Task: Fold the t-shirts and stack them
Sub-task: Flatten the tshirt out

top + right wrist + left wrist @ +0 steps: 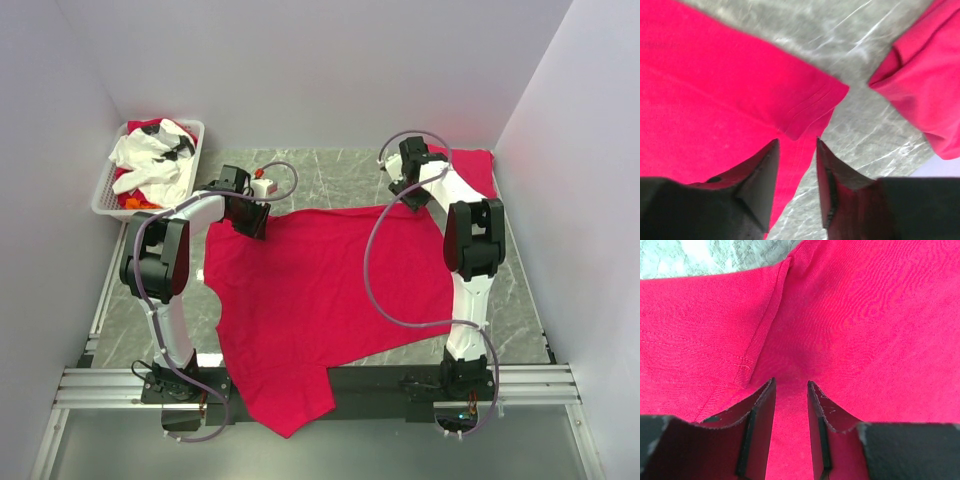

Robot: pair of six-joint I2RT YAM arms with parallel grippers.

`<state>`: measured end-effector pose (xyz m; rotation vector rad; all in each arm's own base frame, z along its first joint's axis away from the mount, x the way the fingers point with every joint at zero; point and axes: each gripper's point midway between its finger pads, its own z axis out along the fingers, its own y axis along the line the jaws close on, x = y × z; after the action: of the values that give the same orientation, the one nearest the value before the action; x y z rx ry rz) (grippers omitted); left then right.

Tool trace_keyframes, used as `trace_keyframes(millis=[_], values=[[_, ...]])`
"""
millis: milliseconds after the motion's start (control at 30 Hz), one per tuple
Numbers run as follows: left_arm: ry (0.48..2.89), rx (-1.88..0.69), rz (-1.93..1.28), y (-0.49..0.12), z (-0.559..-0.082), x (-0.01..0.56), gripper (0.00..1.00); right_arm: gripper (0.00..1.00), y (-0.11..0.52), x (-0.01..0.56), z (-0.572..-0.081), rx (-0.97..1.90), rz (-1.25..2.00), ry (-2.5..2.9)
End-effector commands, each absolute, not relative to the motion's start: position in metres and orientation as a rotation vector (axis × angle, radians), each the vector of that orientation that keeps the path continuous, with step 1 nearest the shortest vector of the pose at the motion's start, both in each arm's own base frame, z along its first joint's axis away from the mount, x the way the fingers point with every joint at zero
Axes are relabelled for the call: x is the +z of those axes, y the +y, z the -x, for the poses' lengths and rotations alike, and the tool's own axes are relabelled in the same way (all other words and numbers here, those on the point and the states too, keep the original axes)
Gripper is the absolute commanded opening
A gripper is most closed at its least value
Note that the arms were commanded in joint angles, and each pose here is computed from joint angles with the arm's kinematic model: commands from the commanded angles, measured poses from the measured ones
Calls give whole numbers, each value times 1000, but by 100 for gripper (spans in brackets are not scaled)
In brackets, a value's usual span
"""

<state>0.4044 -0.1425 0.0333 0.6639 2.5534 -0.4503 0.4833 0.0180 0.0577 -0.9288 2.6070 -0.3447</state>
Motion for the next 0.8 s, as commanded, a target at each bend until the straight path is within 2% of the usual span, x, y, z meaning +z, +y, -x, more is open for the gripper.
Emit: trace_keyframes(millis=[0,333,367,467,500,767], values=[[2506,-448,-675,-143,-413,47,38,41,14,55,-474,-329,999,2644],[2519,-448,-673,-141,-412,43,37,34,10,29,-481,-365,1014,2684],[2520,-449,-673,-141,-412,42,38,31,9,30,-483,-368,1006,2679],[2526,-451,-668,-140,-411,41,37,10,9,40,-489,-389,976,2658],[2529,-451,-666,-139,-411,40,37,7,8,45,-491,-397,963,2644],[2531,-452,-657,-138,-414,39,36,3,7,77,-516,-456,929,2562]])
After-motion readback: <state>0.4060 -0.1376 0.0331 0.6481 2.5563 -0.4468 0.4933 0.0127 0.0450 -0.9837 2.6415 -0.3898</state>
